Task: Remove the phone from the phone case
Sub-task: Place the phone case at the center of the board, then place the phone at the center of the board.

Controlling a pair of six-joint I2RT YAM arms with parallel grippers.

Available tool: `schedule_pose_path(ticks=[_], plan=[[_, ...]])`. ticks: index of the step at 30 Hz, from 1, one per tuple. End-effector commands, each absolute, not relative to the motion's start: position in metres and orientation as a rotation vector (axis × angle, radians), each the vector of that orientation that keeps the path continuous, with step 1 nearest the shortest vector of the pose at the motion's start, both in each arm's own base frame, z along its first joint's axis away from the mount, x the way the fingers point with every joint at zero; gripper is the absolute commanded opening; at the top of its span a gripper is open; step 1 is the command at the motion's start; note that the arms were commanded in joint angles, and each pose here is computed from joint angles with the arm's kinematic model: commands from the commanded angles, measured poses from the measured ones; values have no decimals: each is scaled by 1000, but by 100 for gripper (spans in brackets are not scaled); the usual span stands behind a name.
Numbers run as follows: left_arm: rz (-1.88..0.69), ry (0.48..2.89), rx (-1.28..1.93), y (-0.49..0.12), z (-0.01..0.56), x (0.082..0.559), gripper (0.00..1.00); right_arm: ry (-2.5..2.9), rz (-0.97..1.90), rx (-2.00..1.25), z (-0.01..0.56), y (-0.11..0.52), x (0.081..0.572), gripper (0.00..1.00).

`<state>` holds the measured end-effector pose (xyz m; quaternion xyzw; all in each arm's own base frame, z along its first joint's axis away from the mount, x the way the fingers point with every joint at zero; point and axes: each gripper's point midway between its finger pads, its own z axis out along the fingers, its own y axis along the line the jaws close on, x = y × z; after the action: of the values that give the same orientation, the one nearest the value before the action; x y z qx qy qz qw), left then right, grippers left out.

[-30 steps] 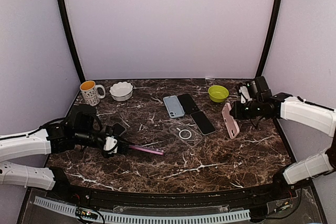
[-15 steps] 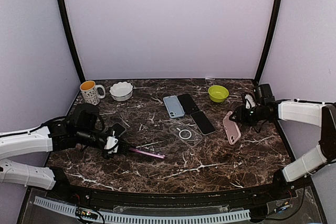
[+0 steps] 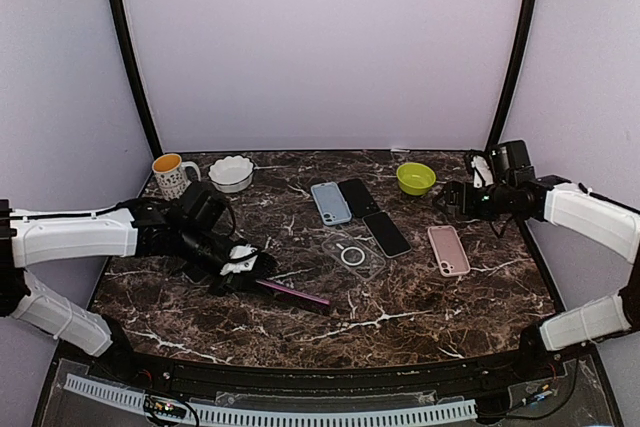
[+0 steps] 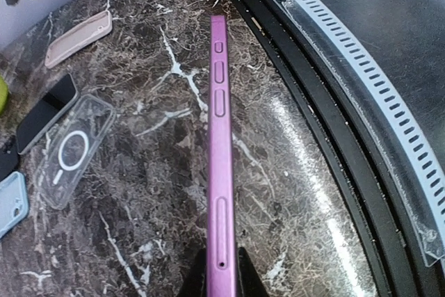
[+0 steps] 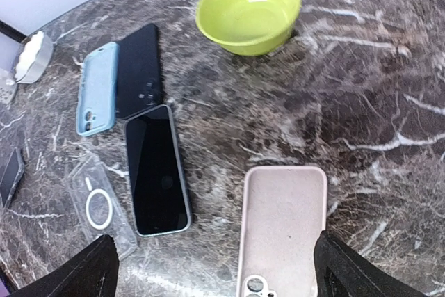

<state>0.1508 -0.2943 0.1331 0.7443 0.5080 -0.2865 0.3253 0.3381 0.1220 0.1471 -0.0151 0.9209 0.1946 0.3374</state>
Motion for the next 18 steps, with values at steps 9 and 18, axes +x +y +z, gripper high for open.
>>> schedule_pose_path(ticks=[9, 18], plan=[[-1198, 1946, 1941, -325, 105, 162, 0, 2106, 668, -434, 207, 196, 295, 98], [-1172, 2229, 1861, -337, 72, 196, 4, 2067, 697, -438, 221, 200, 286, 98]])
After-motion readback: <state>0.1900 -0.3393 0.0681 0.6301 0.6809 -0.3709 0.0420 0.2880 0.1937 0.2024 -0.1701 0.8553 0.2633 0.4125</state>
